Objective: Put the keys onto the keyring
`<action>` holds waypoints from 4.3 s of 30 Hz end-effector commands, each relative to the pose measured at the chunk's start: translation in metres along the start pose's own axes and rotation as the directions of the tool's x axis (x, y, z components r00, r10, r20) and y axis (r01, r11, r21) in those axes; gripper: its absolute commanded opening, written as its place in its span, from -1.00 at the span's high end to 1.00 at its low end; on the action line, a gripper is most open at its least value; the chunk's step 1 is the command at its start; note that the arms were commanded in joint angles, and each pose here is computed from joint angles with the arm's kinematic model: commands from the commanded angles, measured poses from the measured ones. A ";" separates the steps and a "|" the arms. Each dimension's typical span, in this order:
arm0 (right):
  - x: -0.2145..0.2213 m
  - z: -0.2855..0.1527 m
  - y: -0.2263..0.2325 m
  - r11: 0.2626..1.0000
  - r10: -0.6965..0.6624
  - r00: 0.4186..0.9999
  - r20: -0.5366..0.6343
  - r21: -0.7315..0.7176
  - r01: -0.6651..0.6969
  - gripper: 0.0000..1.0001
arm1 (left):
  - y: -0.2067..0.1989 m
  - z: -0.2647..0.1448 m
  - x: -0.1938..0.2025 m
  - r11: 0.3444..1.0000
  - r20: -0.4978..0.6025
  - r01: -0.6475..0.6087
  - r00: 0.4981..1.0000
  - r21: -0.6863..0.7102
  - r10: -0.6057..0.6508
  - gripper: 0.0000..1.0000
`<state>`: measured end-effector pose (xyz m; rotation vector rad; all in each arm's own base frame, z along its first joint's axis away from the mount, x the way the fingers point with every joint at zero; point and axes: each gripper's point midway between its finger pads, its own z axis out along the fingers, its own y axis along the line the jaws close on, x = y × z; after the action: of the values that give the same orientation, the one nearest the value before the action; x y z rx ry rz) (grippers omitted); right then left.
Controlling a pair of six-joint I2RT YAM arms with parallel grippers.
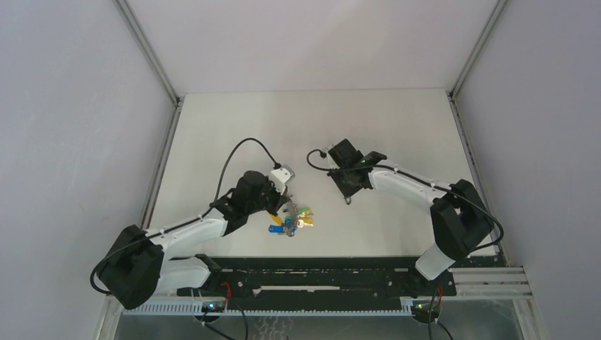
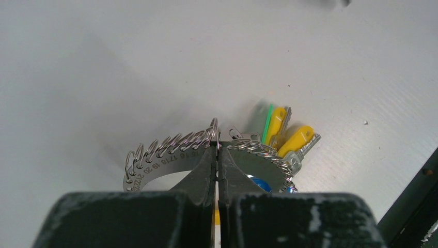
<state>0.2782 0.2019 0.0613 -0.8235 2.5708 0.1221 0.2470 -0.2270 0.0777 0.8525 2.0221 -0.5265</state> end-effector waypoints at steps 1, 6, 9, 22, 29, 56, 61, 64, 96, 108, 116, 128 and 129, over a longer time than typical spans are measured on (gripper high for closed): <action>0.030 -0.053 -0.010 0.994 -0.030 0.990 -0.137 0.098 0.044 1.00 | 0.007 -0.007 -0.037 0.998 0.104 -0.038 0.994 -0.043 0.043 1.00; 0.050 -0.081 -0.006 0.992 -0.066 0.971 -0.231 0.092 0.089 1.00 | 0.008 -0.011 -0.039 0.998 0.116 -0.034 0.993 -0.052 0.039 1.00; 0.060 -0.084 -0.006 0.989 -0.092 0.951 -0.294 0.085 0.122 1.00 | 0.010 -0.012 -0.039 0.997 0.118 -0.030 0.992 -0.065 0.038 1.00; 0.037 -0.022 0.005 0.975 -0.208 0.893 -0.400 -0.015 0.220 1.00 | 0.017 -0.016 -0.037 0.994 0.116 -0.032 0.992 -0.109 0.045 1.00; 0.013 0.017 0.014 0.971 -0.236 0.888 -0.395 -0.050 0.236 0.92 | 0.018 -0.016 -0.036 0.992 0.115 -0.035 0.992 -0.119 0.048 1.00; -0.022 -0.018 0.019 0.958 -0.212 0.977 0.014 -0.195 0.210 0.14 | 0.015 -0.016 -0.038 0.994 0.119 -0.042 0.991 -0.106 0.055 1.00; -0.007 -0.006 0.012 0.956 -0.105 0.994 0.010 -0.273 0.104 -0.13 | 0.015 -0.017 -0.039 0.994 0.125 -0.043 0.991 -0.104 0.056 1.00; -0.009 0.001 0.008 0.951 -0.015 1.000 0.017 -0.310 0.019 -0.22 | 0.015 -0.017 -0.039 0.994 0.125 -0.045 0.990 -0.104 0.058 1.00; 0.038 0.004 0.073 0.860 0.155 0.975 -0.162 -0.464 -0.214 -0.09 | 0.015 -0.018 -0.040 0.993 0.129 -0.047 0.990 -0.106 0.060 1.00; 0.007 -0.007 0.035 0.886 0.245 0.969 -0.021 -0.401 -0.232 0.10 | 0.015 -0.018 -0.039 0.993 0.128 -0.048 0.990 -0.109 0.062 1.00; 0.005 0.014 0.033 0.848 0.309 0.949 -0.052 -0.437 -0.300 0.35 | 0.016 -0.018 -0.038 0.993 0.126 -0.049 0.990 -0.110 0.063 1.00; 0.009 0.031 0.030 0.814 0.344 0.934 -0.098 -0.464 -0.349 0.47 | 0.016 -0.018 -0.038 0.993 0.123 -0.051 0.990 -0.110 0.064 1.00; 0.010 0.032 0.029 0.814 0.346 0.933 -0.101 -0.463 -0.352 0.48 | 0.016 -0.018 -0.038 0.993 0.123 -0.051 0.990 -0.110 0.064 1.00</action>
<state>0.2610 0.2225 0.0257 -0.5053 2.7392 0.8482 0.2583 -0.2140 0.0994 0.7924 1.9633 -0.4225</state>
